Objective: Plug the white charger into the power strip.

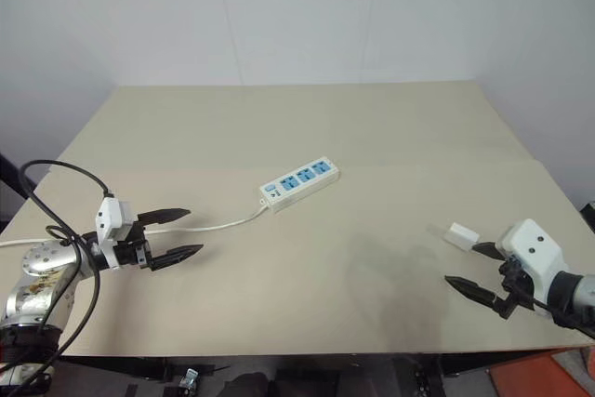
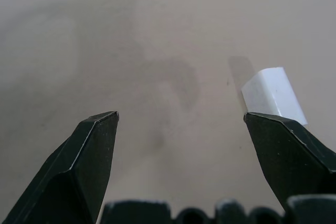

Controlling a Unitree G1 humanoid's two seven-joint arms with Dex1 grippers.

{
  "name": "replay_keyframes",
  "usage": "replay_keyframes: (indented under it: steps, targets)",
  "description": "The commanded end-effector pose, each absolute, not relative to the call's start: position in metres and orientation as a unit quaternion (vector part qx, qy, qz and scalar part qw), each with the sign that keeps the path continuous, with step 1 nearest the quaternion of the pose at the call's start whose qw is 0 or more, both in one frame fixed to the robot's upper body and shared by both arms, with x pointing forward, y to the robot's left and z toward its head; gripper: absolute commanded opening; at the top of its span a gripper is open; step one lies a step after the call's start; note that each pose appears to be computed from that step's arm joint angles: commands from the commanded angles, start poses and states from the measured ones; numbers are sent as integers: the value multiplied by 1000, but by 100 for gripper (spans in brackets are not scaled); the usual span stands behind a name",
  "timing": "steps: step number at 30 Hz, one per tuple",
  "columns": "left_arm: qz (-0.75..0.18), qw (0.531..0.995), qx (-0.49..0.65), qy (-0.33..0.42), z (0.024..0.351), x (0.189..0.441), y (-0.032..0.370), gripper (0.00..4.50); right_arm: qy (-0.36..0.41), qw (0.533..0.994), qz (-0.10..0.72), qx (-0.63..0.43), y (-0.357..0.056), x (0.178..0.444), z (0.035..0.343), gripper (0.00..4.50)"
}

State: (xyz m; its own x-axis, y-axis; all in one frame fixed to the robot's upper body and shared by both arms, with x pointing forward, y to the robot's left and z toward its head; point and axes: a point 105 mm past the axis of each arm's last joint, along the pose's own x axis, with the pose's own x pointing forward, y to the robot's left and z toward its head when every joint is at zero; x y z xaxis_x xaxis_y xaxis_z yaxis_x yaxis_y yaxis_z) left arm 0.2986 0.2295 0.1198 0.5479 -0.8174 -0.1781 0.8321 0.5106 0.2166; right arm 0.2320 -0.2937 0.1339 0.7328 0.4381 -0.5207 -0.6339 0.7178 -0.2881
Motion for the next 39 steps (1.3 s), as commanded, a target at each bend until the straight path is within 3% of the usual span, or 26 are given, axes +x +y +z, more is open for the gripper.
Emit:
replay_keyframes:
  steps: [1, 10, 20, 25, 39]
  targets:
    - [-475, 868, 145, 14, 127, 303, 229, 448, 195, 907, 280, -248, -297, 232, 147, 450]
    - [-467, 871, 151, 7, 128, 313, 224, 448, 190, 911, 270, -248, -296, 227, 147, 450]
    - [-469, 874, 117, -45, 123, 373, 181, 448, 138, 914, 271, -269, -266, 241, 164, 450]
    - [-462, 877, 130, -26, 117, 400, 150, 448, 117, 914, 278, -272, -247, 243, 172, 450]
    - [-468, 877, 105, 10, 112, 414, 111, 448, 105, 925, 263, -255, -221, 235, 170, 450]
